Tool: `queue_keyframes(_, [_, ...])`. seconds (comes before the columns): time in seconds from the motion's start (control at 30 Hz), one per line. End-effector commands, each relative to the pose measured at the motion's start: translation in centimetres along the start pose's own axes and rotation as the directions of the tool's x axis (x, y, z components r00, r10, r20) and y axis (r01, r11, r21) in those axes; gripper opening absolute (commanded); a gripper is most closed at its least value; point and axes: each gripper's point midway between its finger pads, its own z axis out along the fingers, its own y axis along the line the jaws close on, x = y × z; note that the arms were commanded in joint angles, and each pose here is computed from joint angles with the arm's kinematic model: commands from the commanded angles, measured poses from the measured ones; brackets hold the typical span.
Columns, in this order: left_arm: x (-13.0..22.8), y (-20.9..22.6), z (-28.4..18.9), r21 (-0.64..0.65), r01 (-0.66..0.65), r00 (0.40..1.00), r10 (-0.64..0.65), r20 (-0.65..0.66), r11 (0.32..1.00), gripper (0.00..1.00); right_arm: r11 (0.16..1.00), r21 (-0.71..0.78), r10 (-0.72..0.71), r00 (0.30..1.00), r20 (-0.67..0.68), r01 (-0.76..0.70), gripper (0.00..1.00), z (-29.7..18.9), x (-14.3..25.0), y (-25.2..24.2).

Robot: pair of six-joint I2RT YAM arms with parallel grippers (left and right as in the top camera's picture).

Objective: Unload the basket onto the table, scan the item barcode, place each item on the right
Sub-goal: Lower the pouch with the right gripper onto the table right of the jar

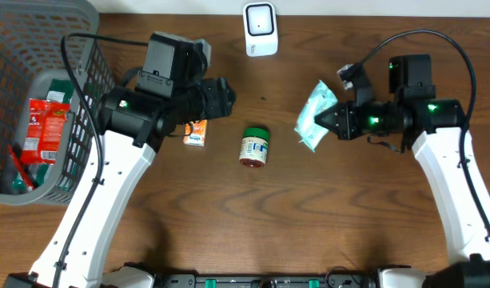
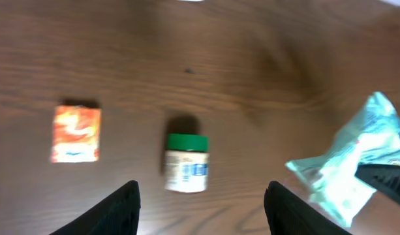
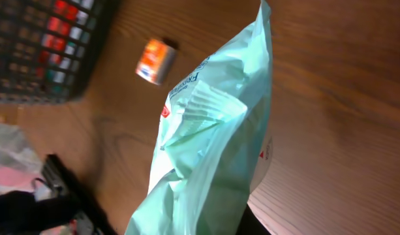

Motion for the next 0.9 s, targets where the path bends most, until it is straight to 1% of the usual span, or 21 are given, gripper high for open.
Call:
queue_keyframes(0.0, [-0.2,1.9,-0.6,-0.111,-0.043,0.999,0.045,0.017,0.993,0.62,1.0,0.016,-0.004,0.997,-0.081,0.006,0.01,2.2,1.0,-2.5])
queue_keyframes(0.13, [0.6,2.2,-0.6,-0.123,-0.084,0.996,0.082,-0.021,0.989,0.62,0.999,-0.021,-0.04,0.979,-0.2,0.036,0.01,6.0,3.1,-5.2])
queue_keyframes(0.27, [0.8,2.3,-0.6,-0.125,-0.108,0.994,0.105,-0.032,0.986,0.62,0.996,-0.081,-0.049,0.962,-0.27,0.028,0.01,8.8,4.9,-6.9])
queue_keyframes(0.37, [0.8,2.3,-0.6,-0.126,-0.108,0.994,0.104,-0.031,0.986,0.63,0.997,-0.068,-0.043,0.951,-0.305,0.023,0.01,9.9,5.8,-8.2])
queue_keyframes(0.47, [0.8,2.3,-0.6,-0.126,-0.108,0.994,0.105,-0.031,0.986,0.63,1.0,0.009,-0.024,0.933,-0.359,0.029,0.01,10.5,7.1,-10.3])
queue_keyframes(0.5, [0.8,2.3,-0.6,-0.125,-0.108,0.994,0.104,-0.031,0.986,0.63,0.999,0.027,-0.02,0.929,-0.371,0.032,0.07,10.6,7.3,-10.8])
queue_keyframes(0.53, [0.8,2.3,-0.6,-0.126,-0.108,0.994,0.105,-0.031,0.986,0.63,0.998,0.058,-0.009,0.922,-0.387,0.034,0.24,10.6,7.6,-11.4])
queue_keyframes(0.57, [0.8,2.3,-0.6,-0.126,-0.108,0.994,0.104,-0.031,0.986,0.63,0.995,0.096,0.01,0.917,-0.4,0.031,0.33,10.5,7.9,-12.0])
queue_keyframes(0.6, [0.8,2.3,-0.6,-0.126,-0.108,0.994,0.104,-0.031,0.986,0.63,0.992,0.12,0.021,0.914,-0.405,0.031,0.37,10.4,8.0,-12.4])
queue_keyframes(0.7, [0.7,2.3,-0.6,-0.126,-0.108,0.994,0.105,-0.031,0.986,0.63,0.964,0.265,0.105,0.909,-0.403,0.006,0.46,9.5,7.5,-14.3])
queue_keyframes(0.77, [0.7,2.3,-0.6,-0.126,-0.107,0.994,0.104,-0.031,0.986,0.63,0.958,0.286,0.127,0.913,-0.388,-0.012,0.49,9.0,6.6,-14.2])
queue_keyframes(0.8, [0.8,2.3,-0.6,-0.126,-0.107,0.994,0.104,-0.031,0.986,0.63,0.956,0.294,0.139,0.916,-0.375,-0.024,0.54,8.5,5.5,-13.8])
queue_keyframes(0.87, [0.8,2.3,-0.6,-0.126,-0.108,0.994,0.104,-0.031,0.986,0.63,0.955,0.295,0.136,0.919,-0.369,-0.023,0.59,7.8,4.4,-13.3])
